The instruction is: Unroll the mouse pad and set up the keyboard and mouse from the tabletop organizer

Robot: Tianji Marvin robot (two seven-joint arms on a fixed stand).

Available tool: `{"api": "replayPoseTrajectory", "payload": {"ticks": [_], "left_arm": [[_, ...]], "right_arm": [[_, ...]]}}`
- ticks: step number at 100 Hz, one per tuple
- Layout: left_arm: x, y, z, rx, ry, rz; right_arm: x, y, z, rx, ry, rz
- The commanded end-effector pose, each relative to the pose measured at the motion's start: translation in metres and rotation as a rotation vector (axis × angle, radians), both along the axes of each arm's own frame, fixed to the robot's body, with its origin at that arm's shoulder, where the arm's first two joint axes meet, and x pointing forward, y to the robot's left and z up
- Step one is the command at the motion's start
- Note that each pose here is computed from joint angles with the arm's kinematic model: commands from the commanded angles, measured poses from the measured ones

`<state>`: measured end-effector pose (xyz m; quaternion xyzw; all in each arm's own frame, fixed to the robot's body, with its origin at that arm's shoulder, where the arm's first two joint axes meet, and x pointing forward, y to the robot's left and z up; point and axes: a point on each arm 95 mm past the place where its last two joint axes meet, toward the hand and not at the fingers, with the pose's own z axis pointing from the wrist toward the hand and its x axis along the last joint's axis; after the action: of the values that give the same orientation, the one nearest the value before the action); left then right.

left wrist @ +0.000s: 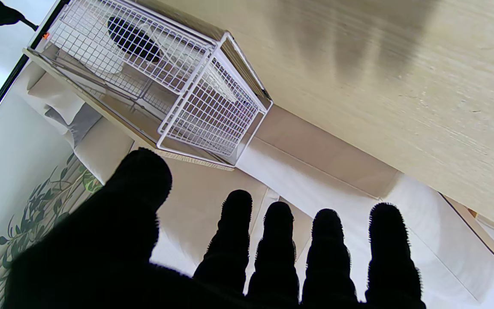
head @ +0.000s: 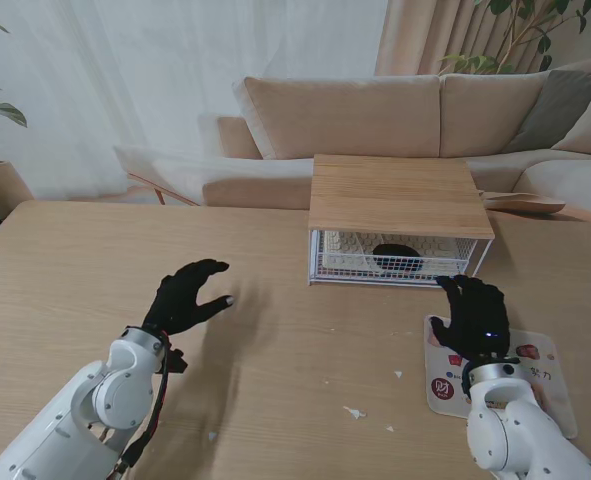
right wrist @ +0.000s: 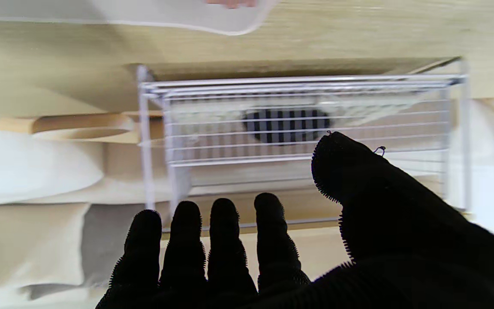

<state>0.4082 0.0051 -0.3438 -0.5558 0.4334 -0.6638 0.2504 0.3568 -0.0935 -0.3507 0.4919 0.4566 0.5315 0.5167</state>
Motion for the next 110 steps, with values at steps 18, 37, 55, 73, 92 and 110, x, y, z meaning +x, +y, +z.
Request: {"api": "replayPoseTrajectory", "payload": {"ticks": [18, 37, 55, 73, 92, 110], "left_arm": [[0.003, -0.001, 0.002, -0.015, -0.007, -0.006], [0.005, 0.004, 0.004, -0.028, -0.018, 0.013], [0.006, 0.006, 0.004, -0.045, -0.018, 0.023], [0.006, 0.004, 0.001, -0.048, -0.005, 0.018], [0.006, 0.004, 0.000, -0.039, -0.003, 0.017], [0.006, 0.005, 0.001, -0.041, -0.005, 0.022]], "right_arm": [[0.018, 0.055, 0.025, -0.003, -0.014, 0.199], [0.048, 0.075, 0.035, -0.069, -0.017, 0.283], [0.081, 0.085, 0.035, -0.091, 0.009, 0.285], [0.106, 0.090, 0.031, -0.072, 0.040, 0.243], [0.125, 0.091, 0.026, -0.074, 0.067, 0.214], [0.136, 0.091, 0.017, -0.062, 0.091, 0.169]]}}
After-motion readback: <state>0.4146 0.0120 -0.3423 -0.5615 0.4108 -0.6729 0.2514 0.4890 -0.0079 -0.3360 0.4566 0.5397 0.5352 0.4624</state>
